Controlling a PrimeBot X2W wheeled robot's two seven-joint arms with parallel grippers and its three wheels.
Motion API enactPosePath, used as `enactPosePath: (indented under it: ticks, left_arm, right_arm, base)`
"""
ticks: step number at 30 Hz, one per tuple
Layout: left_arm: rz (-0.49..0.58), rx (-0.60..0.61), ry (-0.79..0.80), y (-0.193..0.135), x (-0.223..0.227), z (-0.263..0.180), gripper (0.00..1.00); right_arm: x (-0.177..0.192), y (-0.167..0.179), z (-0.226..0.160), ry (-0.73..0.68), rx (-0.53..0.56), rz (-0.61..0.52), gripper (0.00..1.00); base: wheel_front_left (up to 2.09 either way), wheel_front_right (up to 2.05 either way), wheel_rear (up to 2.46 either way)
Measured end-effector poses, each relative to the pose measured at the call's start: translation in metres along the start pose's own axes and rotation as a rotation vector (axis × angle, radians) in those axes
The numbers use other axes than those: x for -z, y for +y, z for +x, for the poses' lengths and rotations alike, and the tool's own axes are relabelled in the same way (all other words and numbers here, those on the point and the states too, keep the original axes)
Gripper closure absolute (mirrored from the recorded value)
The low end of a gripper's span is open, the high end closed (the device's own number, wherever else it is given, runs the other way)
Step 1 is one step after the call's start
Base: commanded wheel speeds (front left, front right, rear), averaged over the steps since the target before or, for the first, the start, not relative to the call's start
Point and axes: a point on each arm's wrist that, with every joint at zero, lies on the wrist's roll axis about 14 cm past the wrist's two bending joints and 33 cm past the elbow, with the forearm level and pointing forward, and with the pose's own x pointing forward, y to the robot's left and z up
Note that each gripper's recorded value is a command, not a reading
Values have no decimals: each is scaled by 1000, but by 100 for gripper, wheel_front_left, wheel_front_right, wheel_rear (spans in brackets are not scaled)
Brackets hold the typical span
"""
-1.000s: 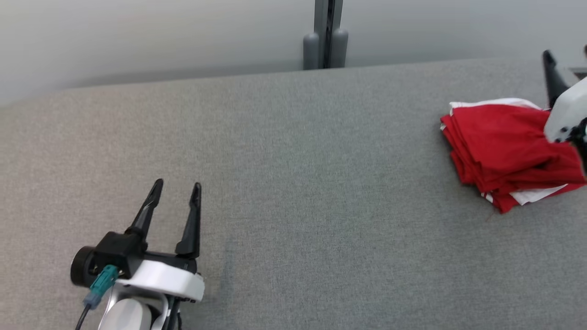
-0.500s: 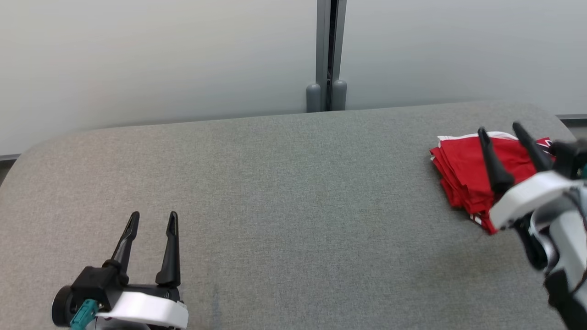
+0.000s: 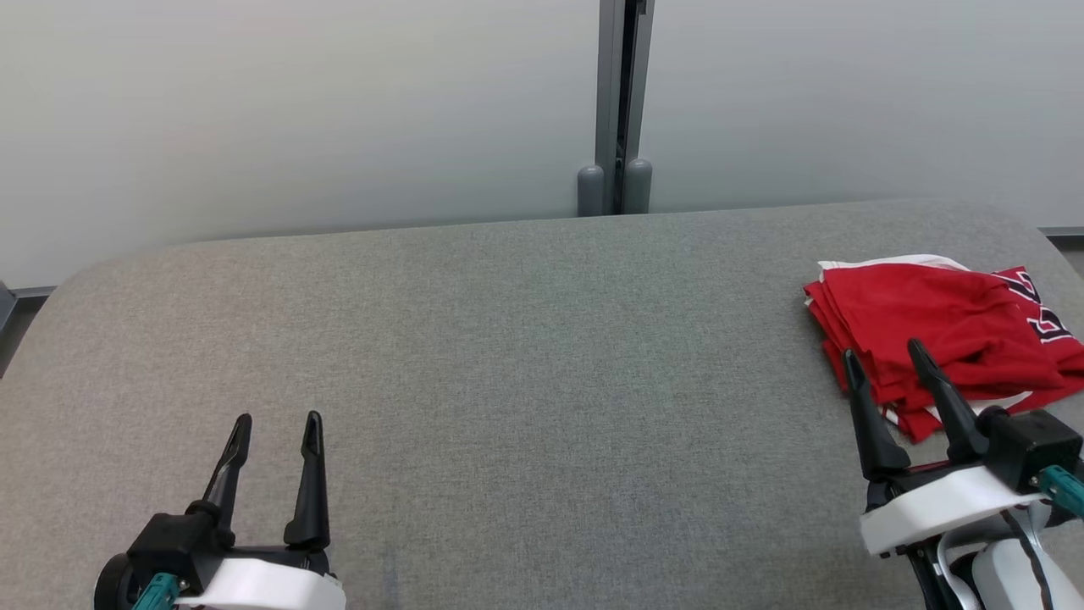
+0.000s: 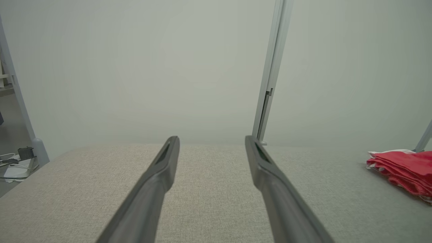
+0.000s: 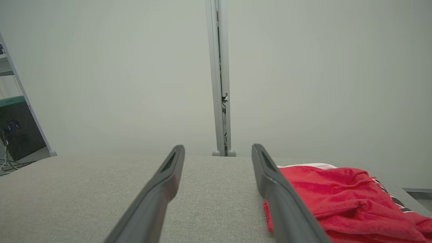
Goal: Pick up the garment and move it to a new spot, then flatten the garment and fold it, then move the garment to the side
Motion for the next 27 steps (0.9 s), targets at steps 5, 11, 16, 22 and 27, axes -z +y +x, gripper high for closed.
enactPosePath:
  ticks: [5,11,16,22,27]
  left_arm:
    - [9,-18,10,5,3,-2,0]
    - [16,-44,36,12,12,-8,0]
    - [10,-43,49,13,16,-9,0]
    - [11,-40,52,13,17,-8,0]
    - [13,-42,49,14,16,-8,0]
  right_arm:
    - [2,5,-4,-5,8,5,0]
    - [6,5,-5,-1,29,25,0]
    - [11,8,-4,9,31,37,0]
    - [15,13,-6,17,30,54,0]
    - [16,15,-6,19,26,55,0]
  base:
    - [0,0,0]
    - [0,0,0]
    - [0,0,0]
    - [0,0,0]
    - [0,0,0]
